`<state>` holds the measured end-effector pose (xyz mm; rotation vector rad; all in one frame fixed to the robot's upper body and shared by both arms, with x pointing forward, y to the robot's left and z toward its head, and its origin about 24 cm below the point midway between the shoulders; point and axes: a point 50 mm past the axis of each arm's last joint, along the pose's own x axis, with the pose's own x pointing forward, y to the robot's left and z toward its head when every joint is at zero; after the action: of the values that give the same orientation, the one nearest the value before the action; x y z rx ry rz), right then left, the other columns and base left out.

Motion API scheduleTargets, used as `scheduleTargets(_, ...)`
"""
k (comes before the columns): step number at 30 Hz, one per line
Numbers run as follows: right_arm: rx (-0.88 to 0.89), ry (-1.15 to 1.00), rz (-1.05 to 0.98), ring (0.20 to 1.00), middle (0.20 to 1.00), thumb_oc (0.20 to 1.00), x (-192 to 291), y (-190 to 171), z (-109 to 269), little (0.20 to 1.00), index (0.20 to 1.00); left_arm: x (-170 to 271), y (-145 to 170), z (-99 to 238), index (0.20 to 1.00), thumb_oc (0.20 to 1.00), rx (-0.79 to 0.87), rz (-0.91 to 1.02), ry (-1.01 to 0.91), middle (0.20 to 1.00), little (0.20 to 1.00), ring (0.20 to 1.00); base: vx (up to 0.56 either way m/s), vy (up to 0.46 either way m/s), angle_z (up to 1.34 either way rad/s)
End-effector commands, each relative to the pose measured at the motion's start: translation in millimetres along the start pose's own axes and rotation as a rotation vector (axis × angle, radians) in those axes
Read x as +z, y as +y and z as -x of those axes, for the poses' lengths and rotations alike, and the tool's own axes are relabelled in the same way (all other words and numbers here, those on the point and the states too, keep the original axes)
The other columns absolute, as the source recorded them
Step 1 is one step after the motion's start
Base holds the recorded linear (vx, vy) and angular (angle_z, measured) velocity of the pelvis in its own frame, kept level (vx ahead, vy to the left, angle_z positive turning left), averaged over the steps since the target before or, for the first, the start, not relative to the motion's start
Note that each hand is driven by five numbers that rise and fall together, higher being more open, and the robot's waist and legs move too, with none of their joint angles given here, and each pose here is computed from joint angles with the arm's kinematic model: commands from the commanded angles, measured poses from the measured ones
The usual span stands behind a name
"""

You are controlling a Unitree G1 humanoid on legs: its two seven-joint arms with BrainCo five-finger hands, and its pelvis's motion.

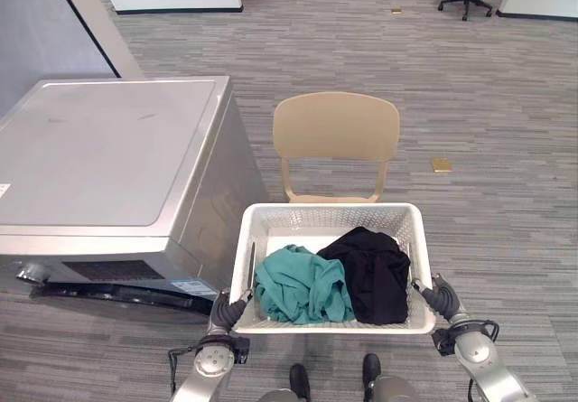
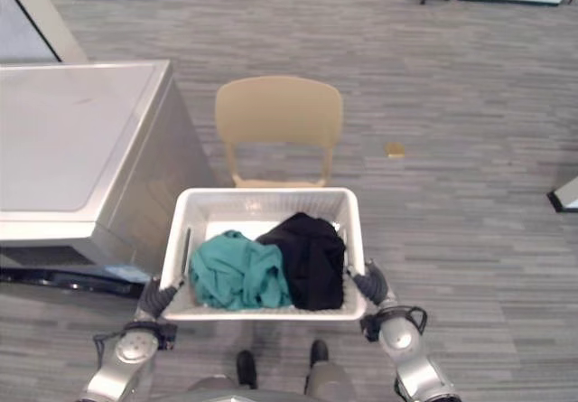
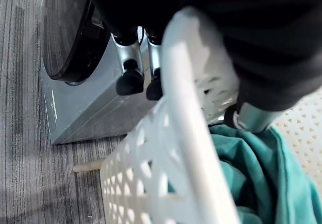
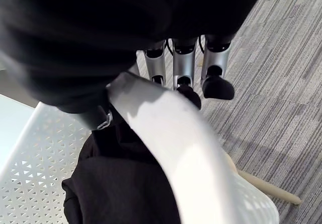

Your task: Grab the laundry basket,head to the washer,open it,put in the laundry and shut it.

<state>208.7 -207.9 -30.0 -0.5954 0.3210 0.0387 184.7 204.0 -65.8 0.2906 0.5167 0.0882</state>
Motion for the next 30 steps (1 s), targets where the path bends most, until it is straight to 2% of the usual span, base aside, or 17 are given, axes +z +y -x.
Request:
scheduleTargets(1,-0.081,-0.181,-0.038,0.2,0.2,0.2,45,-12,-28,0.2,0.2,77,-14,-26,0.2,0.2,-0.01,0.084,-0.306,0.2,0.2,0.2,-0.17,-0.014,0.08)
scheduleTargets(8,-0.124,-0.239,-0.101,0.2,0.2,0.2,84,-4,-62,0.2,0.2,118,-34,-53,0.2,0.2,0.016,0.068,-0.359,0.2,0.2,0.2,-0.15,0.016,0.04)
scheduleTargets(10,-0.154,-0.281,-0.116,0.2,0.2,0.2,115,-4,-81,0.2,0.2,152,-38,-70,0.2,0.2,0.054,0.035,-0.405,0.2,0.2,0.2,-0.1,0.047,0.04)
scheduleTargets(11,-0.154,-0.282,-0.116,0.2,0.2,0.2,115,-5,-82,0.2,0.2,153,-38,-70,0.2,0.2,0.054,0.036,-0.406,0.2,0.2,0.2,-0.06,0.045,0.01)
scheduleTargets(14,-0.177,-0.307,-0.082,0.2,0.2,0.2,143,-10,-100,0.2,0.2,190,-30,-84,0.2,0.2,0.114,-0.013,-0.447,0.2,0.2,0.2,-0.04,0.031,-0.03)
scheduleTargets(15,-0.176,-0.312,-0.068,0.2,0.2,0.2,148,-11,-103,0.2,0.2,196,-30,-85,0.26,0.26,0.118,-0.027,-0.453,0.26,0.26,0.26,-0.04,0.026,0.0)
scheduleTargets(16,-0.177,-0.31,-0.057,0.567,0.567,0.567,151,-12,-105,0.567,0.567,198,-29,-87,1.0,1.0,0.119,-0.037,-0.448,1.0,1.0,1.0,-0.01,0.014,0.03)
scheduleTargets(17,-0.176,-0.31,-0.054,1.0,1.0,1.0,153,-12,-107,1.0,1.0,202,-27,-88,1.0,1.0,0.125,-0.054,-0.458,1.0,1.0,1.0,0.0,0.019,0.06)
scheduleTargets(23,-0.146,-0.266,-0.098,1.0,1.0,1.0,133,2,-99,1.0,1.0,189,-25,-83,1.0,1.0,0.147,-0.036,-0.455,1.0,1.0,1.0,0.02,0.004,0.01)
scheduleTargets(30,-0.099,-0.158,-0.127,1.0,1.0,1.0,81,15,-75,1.0,1.0,138,-23,-70,1.0,1.0,0.138,0.001,-0.368,1.0,1.0,1.0,0.06,0.003,0.05)
